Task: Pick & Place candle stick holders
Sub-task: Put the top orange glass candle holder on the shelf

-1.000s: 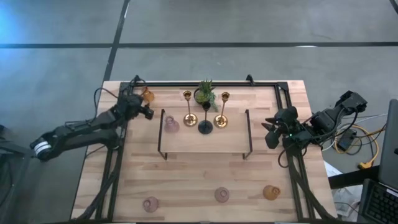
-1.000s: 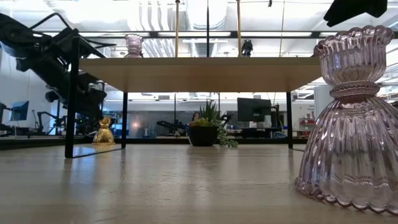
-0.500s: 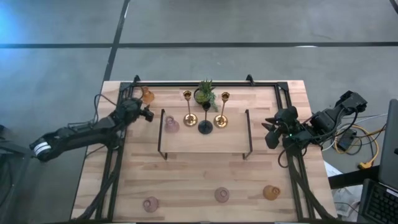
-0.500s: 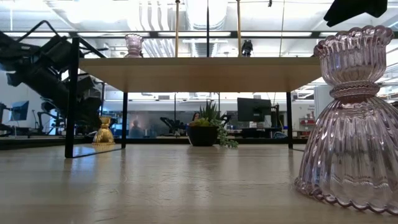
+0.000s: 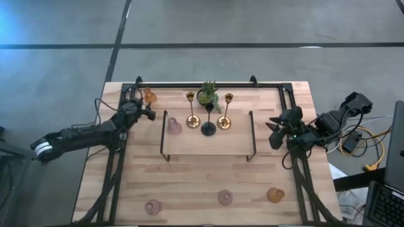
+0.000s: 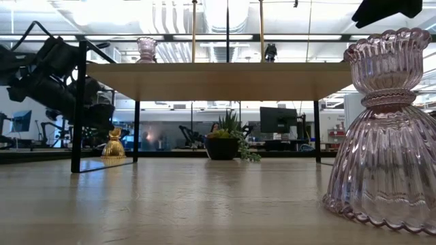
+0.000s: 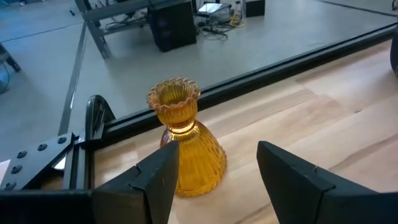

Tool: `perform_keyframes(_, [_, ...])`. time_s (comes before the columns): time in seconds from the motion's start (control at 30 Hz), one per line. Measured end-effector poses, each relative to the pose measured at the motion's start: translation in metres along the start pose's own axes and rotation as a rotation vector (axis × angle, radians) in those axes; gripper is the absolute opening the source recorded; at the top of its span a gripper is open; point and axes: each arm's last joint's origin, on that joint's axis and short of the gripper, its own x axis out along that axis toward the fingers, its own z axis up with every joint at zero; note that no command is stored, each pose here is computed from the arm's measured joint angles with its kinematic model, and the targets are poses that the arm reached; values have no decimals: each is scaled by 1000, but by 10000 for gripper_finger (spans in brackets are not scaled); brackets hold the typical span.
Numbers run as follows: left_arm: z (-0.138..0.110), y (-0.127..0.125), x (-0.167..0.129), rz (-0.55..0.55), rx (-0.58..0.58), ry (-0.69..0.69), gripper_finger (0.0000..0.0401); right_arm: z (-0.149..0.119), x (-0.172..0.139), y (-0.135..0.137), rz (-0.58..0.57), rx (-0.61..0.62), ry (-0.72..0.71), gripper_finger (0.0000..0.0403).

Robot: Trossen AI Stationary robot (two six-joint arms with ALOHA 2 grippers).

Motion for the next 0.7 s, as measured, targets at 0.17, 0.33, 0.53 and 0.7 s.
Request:
perform_keyframes(0.17, [0,-2,4,-9,-38,11,220,0,0,0,-2,-2,-3,128])
perform_keyframes(0.33, [2,-5,11,30,-44,15,220,0,0,0,-4,-14,-8,129])
perform_keyframes(0.53, [3,-6,21,71,-68,-15,220,0,0,0,-4,-19,-10,129])
perform_keyframes(0.7, [4,-9,32,87,-77,18,220,0,0,0,-5,-27,-10,132])
